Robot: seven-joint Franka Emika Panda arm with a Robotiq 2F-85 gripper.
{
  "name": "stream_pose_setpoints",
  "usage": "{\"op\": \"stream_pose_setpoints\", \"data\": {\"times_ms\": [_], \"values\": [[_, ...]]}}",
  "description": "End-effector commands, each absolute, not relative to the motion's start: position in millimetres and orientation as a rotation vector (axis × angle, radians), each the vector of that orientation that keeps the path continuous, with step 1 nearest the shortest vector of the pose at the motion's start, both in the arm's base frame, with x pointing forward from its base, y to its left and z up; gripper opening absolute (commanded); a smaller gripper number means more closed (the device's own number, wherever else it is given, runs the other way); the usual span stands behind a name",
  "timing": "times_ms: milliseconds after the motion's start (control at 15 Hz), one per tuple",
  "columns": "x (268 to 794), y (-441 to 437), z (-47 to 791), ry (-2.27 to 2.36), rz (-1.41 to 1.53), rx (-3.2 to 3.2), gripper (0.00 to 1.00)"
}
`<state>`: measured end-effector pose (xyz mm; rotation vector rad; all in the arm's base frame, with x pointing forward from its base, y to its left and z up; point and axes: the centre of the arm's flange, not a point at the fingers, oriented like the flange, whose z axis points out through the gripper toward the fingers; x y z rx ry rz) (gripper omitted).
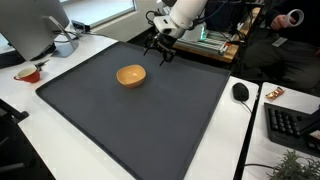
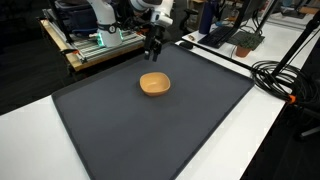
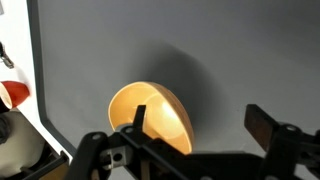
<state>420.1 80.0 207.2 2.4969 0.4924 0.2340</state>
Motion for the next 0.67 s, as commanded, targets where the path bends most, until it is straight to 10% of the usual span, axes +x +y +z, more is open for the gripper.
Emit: {"op": "stream_pose_setpoints", "data": {"times_ms": [0, 267, 600], "values": [[425, 80, 202, 0.508, 0.27, 2.498, 1.0], [443, 77, 191, 0.542, 0.295, 2.464, 1.0], [461, 79, 170, 0.582, 0.331, 2.447, 0.69]]}}
